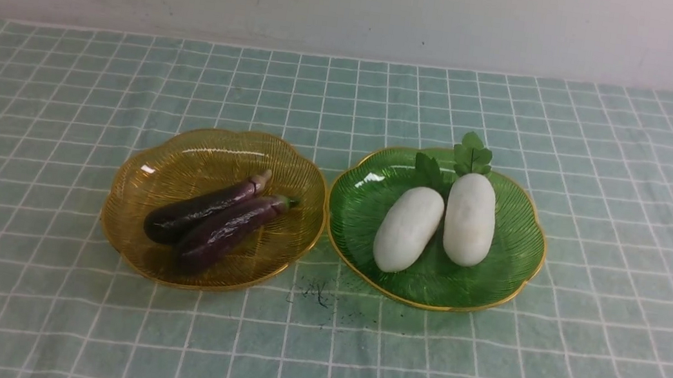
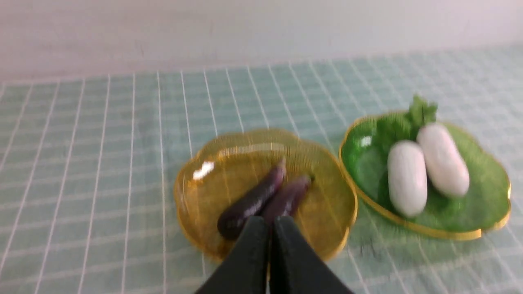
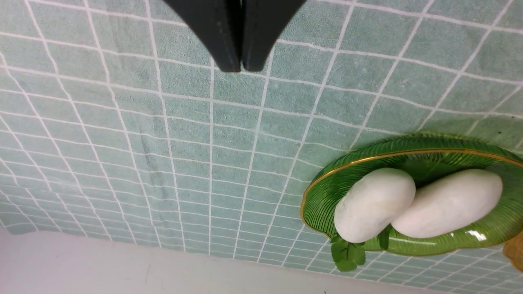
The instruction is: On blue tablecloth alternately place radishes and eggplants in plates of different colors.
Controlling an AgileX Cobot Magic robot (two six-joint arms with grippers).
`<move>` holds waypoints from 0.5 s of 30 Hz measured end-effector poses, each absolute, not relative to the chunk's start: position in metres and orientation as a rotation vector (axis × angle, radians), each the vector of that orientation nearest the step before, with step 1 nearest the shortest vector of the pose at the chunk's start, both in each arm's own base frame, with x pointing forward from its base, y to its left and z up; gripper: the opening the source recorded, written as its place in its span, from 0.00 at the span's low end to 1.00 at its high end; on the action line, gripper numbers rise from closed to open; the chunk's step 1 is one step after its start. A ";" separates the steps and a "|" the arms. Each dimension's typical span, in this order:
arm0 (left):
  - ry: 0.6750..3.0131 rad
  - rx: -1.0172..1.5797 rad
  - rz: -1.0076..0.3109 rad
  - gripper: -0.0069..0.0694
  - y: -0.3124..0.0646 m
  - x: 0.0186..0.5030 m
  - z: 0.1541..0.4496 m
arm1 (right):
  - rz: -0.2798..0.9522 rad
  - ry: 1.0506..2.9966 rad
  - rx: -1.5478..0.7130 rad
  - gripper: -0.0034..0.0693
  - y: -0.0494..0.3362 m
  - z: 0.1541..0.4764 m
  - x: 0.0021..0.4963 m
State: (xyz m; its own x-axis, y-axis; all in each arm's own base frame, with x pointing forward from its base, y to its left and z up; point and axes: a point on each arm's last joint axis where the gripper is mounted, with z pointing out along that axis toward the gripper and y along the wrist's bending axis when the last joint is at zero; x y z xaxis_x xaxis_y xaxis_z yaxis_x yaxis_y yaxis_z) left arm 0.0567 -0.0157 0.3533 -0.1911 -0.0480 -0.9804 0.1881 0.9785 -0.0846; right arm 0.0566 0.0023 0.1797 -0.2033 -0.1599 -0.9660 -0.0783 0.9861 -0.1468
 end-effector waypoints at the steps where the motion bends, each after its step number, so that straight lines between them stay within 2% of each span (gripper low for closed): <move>1: 1.678 0.079 -0.223 0.08 -0.015 0.055 0.347 | -0.075 1.777 -0.176 0.03 0.002 0.180 0.057; 8: 1.320 -0.066 -0.261 0.08 -0.006 0.046 0.322 | -0.075 1.777 -0.177 0.03 0.002 0.180 0.057; 15: 1.344 -0.080 -0.261 0.08 -0.005 0.050 0.305 | -0.075 1.777 -0.177 0.03 0.002 0.180 0.057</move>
